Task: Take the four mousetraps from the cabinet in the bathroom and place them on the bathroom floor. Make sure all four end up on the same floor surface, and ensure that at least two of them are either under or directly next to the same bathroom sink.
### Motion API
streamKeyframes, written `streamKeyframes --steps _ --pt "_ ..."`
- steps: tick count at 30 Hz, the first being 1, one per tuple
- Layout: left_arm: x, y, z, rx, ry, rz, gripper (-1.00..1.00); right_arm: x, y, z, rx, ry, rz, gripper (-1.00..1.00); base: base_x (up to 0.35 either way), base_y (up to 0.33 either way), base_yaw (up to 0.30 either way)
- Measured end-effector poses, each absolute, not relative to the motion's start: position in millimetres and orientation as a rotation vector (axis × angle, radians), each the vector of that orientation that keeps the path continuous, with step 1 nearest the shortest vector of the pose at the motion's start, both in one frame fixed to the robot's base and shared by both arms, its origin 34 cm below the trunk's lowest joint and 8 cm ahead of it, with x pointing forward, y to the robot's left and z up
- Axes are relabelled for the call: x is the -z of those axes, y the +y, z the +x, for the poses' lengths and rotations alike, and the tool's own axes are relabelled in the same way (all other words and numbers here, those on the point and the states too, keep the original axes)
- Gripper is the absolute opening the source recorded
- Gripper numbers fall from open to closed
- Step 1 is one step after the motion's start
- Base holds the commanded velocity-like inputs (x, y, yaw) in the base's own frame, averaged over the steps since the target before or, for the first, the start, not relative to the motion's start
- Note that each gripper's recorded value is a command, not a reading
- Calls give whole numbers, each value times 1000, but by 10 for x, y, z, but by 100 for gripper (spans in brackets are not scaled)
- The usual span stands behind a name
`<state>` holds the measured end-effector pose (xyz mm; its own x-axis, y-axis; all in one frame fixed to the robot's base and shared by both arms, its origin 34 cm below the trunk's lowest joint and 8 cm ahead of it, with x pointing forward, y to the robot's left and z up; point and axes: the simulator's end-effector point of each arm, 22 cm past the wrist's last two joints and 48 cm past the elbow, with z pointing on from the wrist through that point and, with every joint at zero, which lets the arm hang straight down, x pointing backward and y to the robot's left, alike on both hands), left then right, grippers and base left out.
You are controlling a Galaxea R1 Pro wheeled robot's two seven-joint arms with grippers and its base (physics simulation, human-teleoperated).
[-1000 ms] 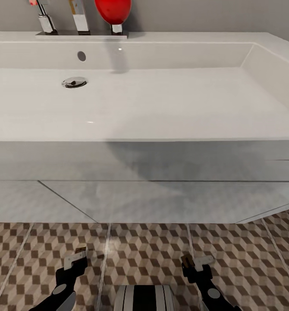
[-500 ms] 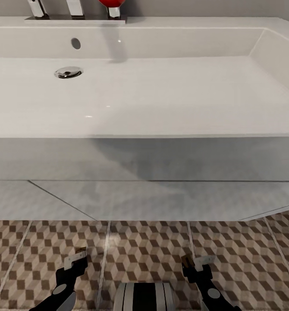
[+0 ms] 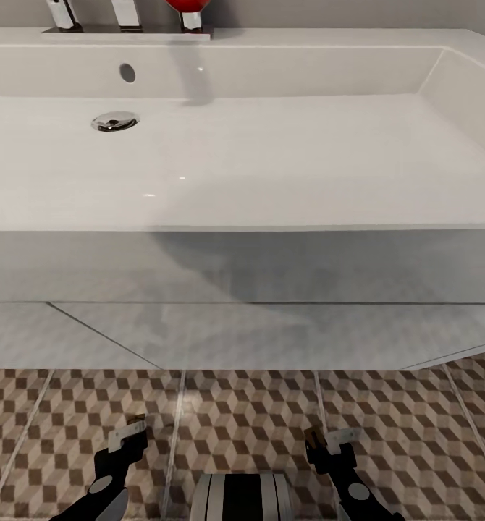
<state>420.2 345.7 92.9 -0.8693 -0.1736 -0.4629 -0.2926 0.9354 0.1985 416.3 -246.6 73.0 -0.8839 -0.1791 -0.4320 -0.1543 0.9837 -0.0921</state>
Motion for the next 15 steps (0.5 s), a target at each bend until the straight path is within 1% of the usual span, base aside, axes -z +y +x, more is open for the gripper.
streamKeyframes --steps 15 --pt "-815 3473 4069 -376 2674 -331 -100 -615 -2466 4024 72 2709 -240 -100 0 0 0"
